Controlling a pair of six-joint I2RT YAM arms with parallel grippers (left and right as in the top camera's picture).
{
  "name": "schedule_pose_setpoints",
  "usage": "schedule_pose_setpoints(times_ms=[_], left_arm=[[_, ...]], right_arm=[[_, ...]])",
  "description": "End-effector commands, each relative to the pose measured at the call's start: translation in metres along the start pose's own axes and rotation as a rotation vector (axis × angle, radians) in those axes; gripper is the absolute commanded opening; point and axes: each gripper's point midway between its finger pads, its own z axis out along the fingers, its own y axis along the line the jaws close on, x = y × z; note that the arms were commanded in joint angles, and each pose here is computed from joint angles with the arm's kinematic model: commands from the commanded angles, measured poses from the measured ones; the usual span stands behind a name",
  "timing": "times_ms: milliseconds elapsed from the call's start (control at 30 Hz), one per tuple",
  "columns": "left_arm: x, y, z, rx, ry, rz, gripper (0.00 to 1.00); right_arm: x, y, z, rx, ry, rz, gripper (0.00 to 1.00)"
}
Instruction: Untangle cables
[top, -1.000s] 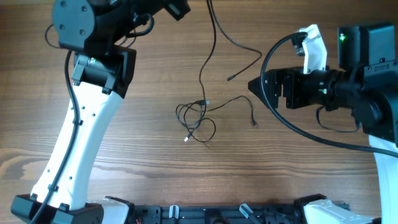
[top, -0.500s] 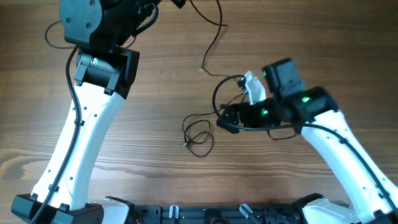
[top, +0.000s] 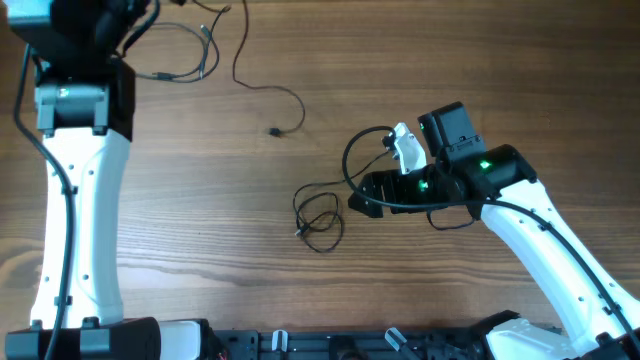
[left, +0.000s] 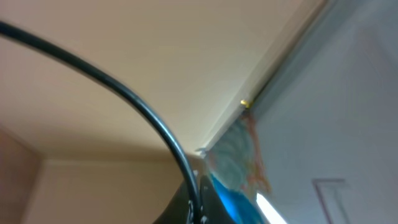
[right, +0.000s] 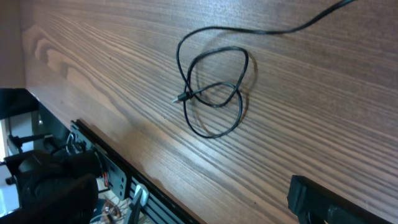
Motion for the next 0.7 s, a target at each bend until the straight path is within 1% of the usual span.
schedule_pose_setpoints(times_ms=[0,100,167,200,233,300,400,533,667], left_arm=[[-0.027,0.028,-0.024,-0.153,-0.012,0.119,0.04],[-0.066,0.069,-0.055,-0.339,-0.090,0.206,0.04],[-0.094,0.088,-0.081,-0.440,-0.153,0.256,0.04],[-0.109,0.097,-0.097,-0.496,-0.200,0.259,0.04],[-0.129,0.111,-0.119,-0.574,-0.282,0.231,0.04],[-0.156,0.127,-0.153,-0.671,-0.410,0.163,0.04],[-0.189,0.138,-0.193,-0.740,-0.547,0.105,0.04],[-0.233,0.151,-0.238,-0.807,-0.694,0.074,0.04],[-0.277,0.174,-0.294,-0.889,-0.865,0.004,0.04]], right_arm=[[0.002,0.005,-0.002,-0.017,0.002,-0.015,1.00],[0.004,0.004,-0.002,-0.015,0.010,-0.009,1.00],[0.004,0.004,-0.002,-0.015,0.010,-0.009,1.00],[0.004,0.004,-0.002,-0.015,0.010,-0.009,1.00],[0.004,0.004,-0.002,-0.015,0.010,-0.009,1.00],[0.004,0.004,-0.002,-0.016,0.007,-0.010,1.00],[0.005,0.004,-0.002,-0.015,0.011,-0.007,1.00],[0.005,0.004,-0.002,-0.015,0.012,-0.006,1.00],[0.005,0.004,-0.002,-0.015,0.011,-0.005,0.99]])
